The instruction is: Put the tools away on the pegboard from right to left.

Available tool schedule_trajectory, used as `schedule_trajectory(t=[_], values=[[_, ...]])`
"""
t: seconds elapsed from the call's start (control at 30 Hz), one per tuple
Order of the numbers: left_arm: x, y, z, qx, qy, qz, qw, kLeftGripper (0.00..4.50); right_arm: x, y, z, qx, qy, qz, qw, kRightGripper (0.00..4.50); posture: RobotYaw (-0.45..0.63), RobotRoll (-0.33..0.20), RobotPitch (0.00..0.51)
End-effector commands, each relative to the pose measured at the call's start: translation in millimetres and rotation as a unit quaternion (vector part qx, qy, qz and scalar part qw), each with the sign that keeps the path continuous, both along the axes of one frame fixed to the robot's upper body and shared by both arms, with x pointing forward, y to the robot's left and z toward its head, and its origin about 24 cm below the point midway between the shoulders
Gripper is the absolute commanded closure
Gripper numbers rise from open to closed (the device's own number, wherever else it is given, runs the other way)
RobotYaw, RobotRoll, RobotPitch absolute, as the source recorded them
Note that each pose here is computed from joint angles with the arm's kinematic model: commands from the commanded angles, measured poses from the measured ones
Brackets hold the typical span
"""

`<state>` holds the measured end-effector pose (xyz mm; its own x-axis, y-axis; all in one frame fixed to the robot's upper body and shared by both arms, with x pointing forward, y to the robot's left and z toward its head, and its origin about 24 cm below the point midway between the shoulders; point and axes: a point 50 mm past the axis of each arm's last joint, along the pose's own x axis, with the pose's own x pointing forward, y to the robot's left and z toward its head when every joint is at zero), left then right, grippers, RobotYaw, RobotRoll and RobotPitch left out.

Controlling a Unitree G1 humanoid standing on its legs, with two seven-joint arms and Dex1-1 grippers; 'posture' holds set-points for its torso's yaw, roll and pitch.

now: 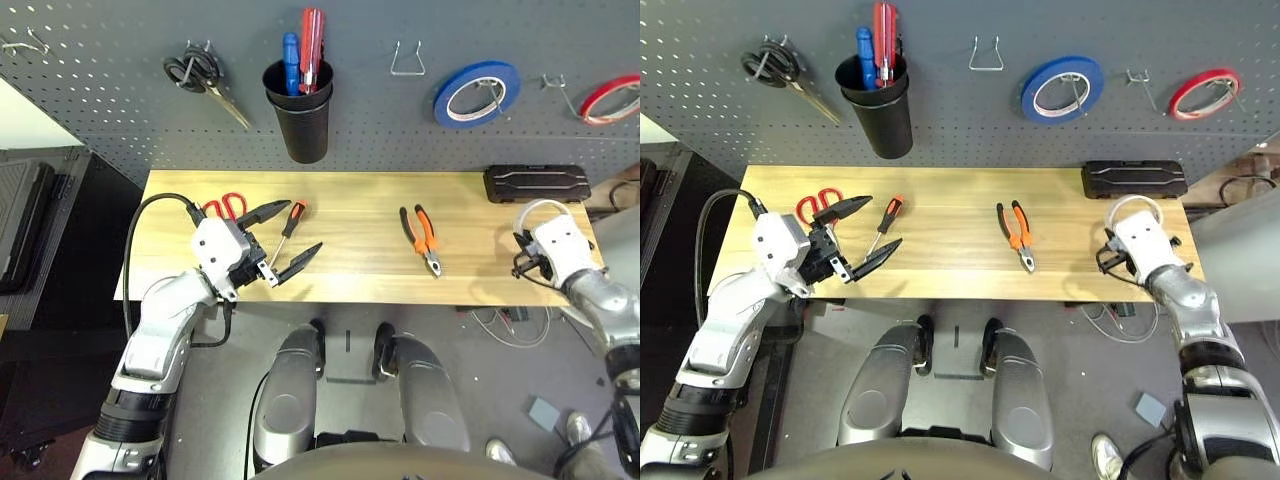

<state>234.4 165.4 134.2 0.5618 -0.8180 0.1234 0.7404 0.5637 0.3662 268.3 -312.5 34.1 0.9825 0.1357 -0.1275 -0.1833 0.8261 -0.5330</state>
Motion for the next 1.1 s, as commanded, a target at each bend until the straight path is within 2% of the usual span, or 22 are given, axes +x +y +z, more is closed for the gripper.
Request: schedule_trajectory(t=[0.03, 0.2, 0.57, 0.83, 1.1], values=[[-7.8, -6, 3, -0.015, 0.006, -0.031, 0.999, 0.00, -8.3, 2, 5, 0.001, -0.048, 0.002, 0.999, 4.45, 0.23, 0.000, 0.235], [-11.2, -11, 5, -0.014, 0.004, -0.055, 0.998, 0.00, -13.4, 4, 12, -0.007, -0.097, 0.015, 0.995, 4.45, 0.22, 0.000, 0.235], [-13.3, -22, 19, -0.042, -0.016, -0.089, 0.995, 0.00, -12.4, 4, 34, -0.021, -0.185, 0.042, 0.982, 4.45, 0.21, 0.000, 0.229], [-10.5, -27, 21, -0.039, -0.024, -0.101, 0.994, 0.00, -3.5, 9, 55, -0.028, -0.248, 0.065, 0.966, 4.45, 0.20, 0.000, 0.220], [-7.8, -28, 23, -0.035, -0.026, -0.107, 0.993, 0.00, 20.7, 16, 82, -0.021, -0.297, 0.058, 0.953, 4.45, 0.20, 0.000, 0.213]])
